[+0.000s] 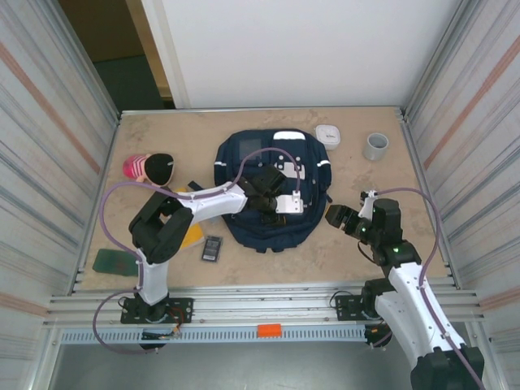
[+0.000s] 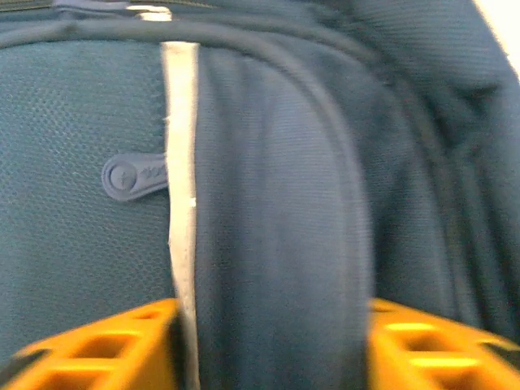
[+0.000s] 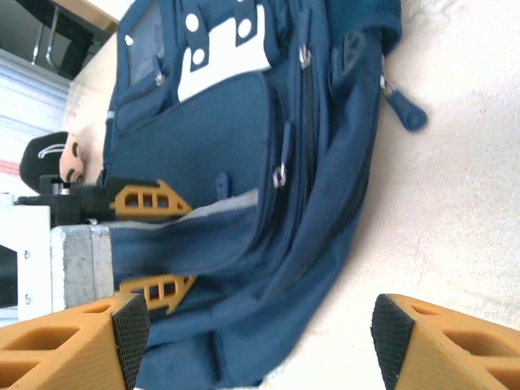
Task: Pack books, pencil case, and school supplies into a backpack
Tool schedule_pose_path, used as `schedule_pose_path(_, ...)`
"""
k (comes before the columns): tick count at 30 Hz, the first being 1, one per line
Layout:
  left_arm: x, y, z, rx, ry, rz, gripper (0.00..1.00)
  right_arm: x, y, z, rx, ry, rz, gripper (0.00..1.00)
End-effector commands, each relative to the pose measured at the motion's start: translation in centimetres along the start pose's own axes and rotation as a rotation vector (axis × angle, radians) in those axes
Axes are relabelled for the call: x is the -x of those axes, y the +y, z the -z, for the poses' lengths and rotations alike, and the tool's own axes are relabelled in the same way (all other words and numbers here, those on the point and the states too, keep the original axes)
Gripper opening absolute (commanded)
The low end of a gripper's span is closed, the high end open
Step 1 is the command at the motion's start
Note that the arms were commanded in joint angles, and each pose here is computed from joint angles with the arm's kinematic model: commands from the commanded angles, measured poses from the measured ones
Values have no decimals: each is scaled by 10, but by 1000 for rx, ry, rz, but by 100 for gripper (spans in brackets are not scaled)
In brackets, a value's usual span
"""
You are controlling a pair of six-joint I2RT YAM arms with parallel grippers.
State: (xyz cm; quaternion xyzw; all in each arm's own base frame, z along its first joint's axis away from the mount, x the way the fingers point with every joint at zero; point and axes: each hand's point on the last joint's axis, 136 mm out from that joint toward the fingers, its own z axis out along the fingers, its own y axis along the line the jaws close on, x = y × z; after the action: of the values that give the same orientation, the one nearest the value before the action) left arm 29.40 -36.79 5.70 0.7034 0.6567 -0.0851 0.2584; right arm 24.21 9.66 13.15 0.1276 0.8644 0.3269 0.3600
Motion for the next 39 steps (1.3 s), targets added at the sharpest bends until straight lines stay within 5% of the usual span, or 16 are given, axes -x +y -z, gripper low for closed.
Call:
schedule_pose_path(1, 9, 13, 20, 70, -48, 4, 18, -5, 1, -4, 19, 14, -22, 74)
schedule_pose_path(3, 28, 15, 45, 80, -121, -21, 0, -3, 3, -5, 38, 12, -21, 74)
schedule_pose_path(8, 61, 10, 118, -28, -309, -84, 0, 12, 8, -11, 139, 6, -71, 73)
schedule_pose_path(17, 57, 27, 212, -150, -599, -53, 0, 34, 26, -29, 267, 27, -30, 73)
schedule_pose_path(30, 48, 50, 255, -116, -710, -82, 0, 21, 26, -41, 195, -52, 342, 69)
schedule_pose_path(35, 48, 49, 254, -141, -713, -76, 0, 28, 34, -55, 247, -46, 399, 53)
schedule_pose_path(39, 47, 48, 252, -161, -711, -62, 0, 32, 38, -62, 266, -35, 472, 53)
